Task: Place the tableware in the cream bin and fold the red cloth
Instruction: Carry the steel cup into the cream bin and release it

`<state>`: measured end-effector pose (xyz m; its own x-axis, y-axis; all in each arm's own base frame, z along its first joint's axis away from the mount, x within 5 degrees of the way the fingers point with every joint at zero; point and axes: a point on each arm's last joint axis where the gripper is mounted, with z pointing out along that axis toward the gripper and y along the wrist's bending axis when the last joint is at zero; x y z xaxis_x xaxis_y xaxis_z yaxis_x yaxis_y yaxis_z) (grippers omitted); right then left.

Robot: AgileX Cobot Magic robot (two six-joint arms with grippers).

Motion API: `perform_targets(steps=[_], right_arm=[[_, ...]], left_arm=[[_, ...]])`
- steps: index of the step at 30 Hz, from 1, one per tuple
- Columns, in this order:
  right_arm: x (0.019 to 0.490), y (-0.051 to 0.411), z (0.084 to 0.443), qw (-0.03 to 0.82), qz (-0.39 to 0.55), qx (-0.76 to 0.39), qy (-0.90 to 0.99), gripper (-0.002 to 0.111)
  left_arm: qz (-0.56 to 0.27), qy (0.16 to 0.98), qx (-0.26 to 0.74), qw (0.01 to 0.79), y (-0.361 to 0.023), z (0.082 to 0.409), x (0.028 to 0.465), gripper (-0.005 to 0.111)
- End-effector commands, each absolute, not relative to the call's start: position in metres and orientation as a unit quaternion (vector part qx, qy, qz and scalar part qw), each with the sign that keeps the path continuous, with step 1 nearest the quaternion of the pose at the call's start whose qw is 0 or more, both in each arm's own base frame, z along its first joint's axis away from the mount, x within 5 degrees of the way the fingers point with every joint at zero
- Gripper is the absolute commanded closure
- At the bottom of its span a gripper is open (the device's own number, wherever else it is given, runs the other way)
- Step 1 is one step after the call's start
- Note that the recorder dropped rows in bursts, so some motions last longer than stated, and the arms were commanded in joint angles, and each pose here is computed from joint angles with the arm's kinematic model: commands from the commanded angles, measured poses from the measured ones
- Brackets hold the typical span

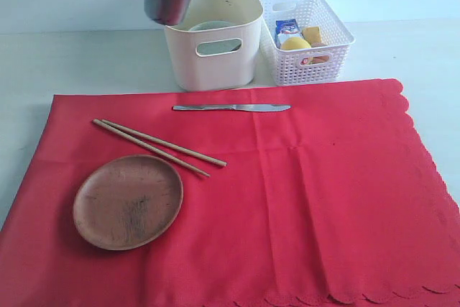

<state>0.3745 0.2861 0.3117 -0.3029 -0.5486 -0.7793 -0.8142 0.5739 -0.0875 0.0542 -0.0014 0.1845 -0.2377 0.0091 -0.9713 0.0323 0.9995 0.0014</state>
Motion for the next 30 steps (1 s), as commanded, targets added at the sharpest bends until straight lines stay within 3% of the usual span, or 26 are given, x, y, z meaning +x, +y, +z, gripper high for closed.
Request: perform_targets(steps=[1, 15, 30], right_arm=[[0.395, 0.262, 0.320, 0.436, 0.161, -0.379, 0.800, 0.108], [0.440, 0.245, 0.270, 0.459, 0.138, -0.316, 0.818, 0.108], [0.456, 0.251, 0.223, 0.446, 0.128, -0.309, 0.831, 0.105]], left_arm=[[-0.007, 0.784, 0.013, 0.621, -0.001, 0.184, 0.054, 0.107], [-0.007, 0.784, 0.013, 0.621, -0.001, 0.184, 0.054, 0.107], [-0.007, 0.784, 0.013, 0.621, -0.001, 0.184, 0.054, 0.107]])
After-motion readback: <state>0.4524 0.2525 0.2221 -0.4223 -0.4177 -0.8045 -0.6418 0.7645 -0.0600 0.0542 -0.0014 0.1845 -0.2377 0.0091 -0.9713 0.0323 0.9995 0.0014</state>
